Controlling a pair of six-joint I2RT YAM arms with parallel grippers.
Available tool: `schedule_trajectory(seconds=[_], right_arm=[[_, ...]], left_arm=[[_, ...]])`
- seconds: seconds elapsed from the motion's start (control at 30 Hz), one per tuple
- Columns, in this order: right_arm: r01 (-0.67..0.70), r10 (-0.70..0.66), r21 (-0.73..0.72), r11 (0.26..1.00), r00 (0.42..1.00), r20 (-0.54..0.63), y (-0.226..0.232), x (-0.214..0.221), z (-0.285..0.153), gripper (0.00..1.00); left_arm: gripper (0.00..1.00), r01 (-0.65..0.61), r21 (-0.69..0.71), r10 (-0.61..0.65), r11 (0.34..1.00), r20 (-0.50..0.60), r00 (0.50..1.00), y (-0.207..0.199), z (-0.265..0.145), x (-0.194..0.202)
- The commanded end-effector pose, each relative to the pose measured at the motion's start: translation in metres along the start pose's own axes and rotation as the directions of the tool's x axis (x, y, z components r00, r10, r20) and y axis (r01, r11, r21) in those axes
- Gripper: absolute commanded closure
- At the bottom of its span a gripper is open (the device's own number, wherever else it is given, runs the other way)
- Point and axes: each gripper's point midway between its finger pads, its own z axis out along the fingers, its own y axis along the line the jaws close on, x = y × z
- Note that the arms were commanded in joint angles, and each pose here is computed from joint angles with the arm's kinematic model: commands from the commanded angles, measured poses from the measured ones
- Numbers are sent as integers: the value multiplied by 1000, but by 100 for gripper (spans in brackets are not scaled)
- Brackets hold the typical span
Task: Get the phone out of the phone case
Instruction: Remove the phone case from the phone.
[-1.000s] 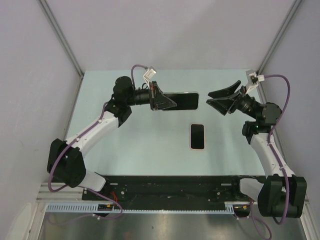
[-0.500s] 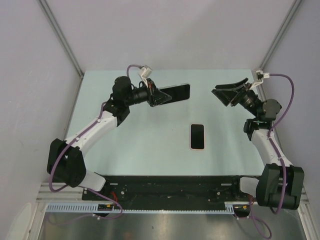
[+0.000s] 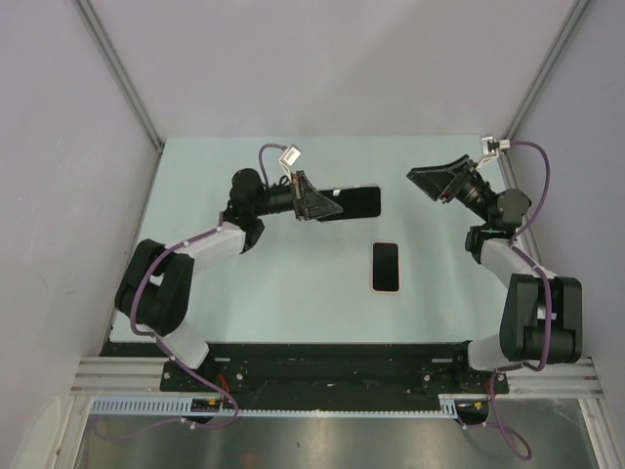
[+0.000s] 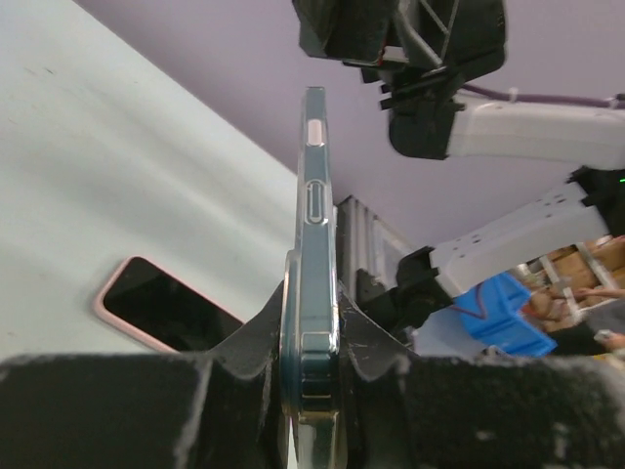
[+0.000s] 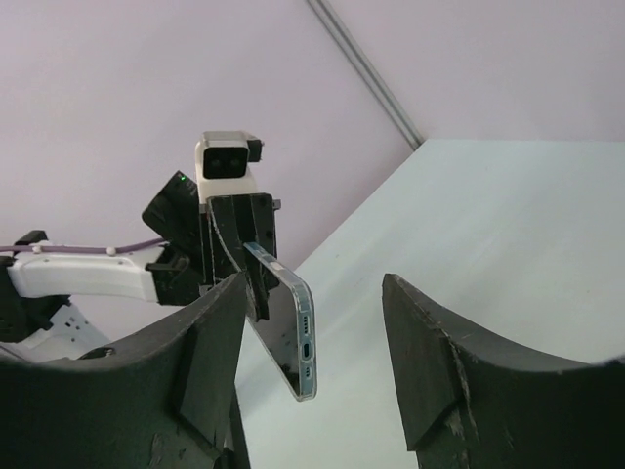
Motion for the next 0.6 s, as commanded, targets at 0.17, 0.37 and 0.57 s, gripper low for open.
schedule_trajectory(seconds=[0.17, 0.37, 0.57], right_arm=[[5, -7, -165, 986, 1000, -16, 14, 16, 18, 43], [-18, 3, -176, 984, 997, -83, 11, 48, 31, 50], [15, -31, -162, 987, 995, -97, 22, 55, 32, 48]], left_arm=[[100, 37, 103, -53, 994, 162, 985, -23, -10, -11], [100, 33, 134, -51, 990, 128, 990, -34, -4, 0], [100, 50, 126, -66, 991, 126, 990, -30, -1, 7]])
